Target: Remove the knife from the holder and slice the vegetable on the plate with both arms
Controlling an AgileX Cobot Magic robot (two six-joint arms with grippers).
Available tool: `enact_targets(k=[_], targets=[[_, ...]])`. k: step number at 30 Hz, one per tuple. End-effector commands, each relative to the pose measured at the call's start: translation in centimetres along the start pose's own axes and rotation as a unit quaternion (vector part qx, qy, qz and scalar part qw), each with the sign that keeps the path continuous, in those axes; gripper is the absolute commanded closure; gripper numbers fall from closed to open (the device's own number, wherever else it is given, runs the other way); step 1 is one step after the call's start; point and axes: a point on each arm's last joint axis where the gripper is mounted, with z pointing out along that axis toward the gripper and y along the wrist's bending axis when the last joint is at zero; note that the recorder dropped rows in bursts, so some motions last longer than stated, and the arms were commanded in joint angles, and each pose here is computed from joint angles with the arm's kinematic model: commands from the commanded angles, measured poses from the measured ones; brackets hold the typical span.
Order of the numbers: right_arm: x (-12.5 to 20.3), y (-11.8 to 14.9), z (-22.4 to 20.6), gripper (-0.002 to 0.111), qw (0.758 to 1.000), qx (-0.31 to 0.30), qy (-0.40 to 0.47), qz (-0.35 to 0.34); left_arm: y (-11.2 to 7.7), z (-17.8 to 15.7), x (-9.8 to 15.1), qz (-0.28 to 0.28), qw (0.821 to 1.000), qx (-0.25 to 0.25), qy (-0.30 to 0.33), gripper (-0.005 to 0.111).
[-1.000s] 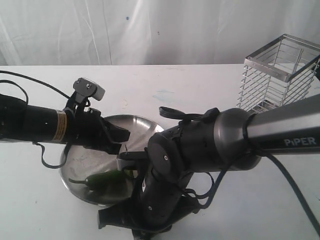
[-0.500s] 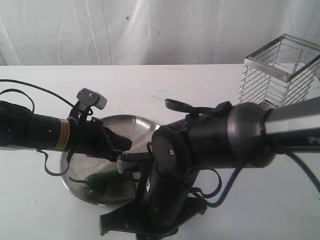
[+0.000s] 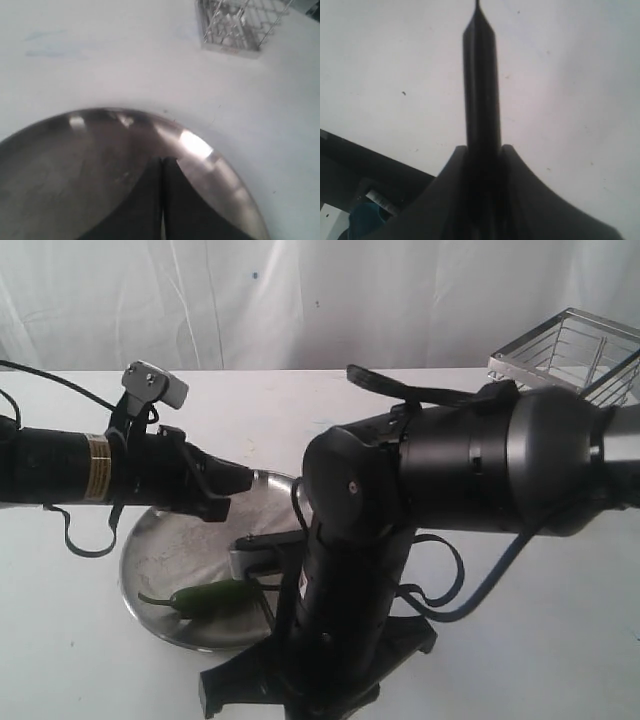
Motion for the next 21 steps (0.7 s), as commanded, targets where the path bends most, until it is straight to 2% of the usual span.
enact_targets(k=[1, 4, 11, 21], targets=[[-0.6, 0.7, -0.9, 0.108, 1.0, -0.012, -0.005, -0.004, 1.0, -0.5, 2.2, -0.015, 0.996, -0.072, 0.056, 0.107], [-1.0, 0.9, -0.6, 0.108, 1.0, -0.014, 0.002, -0.001, 0.7, -0.6, 3.0, -0.009, 0.996, -0.068, 0.059, 0.107], [-1.5, 0.8, 0.6, 0.108, 1.0, -0.006, 0.016, 0.004, 0.1, -0.5, 2.9, -0.012, 0.998, -0.039, 0.039, 0.107], [-2.5, 0.6, 2.1, 0.108, 1.0, 0.003, -0.001, 0.017, 0.1, -0.5, 2.9, -0.012, 0.999, -0.036, 0.038, 0.107]])
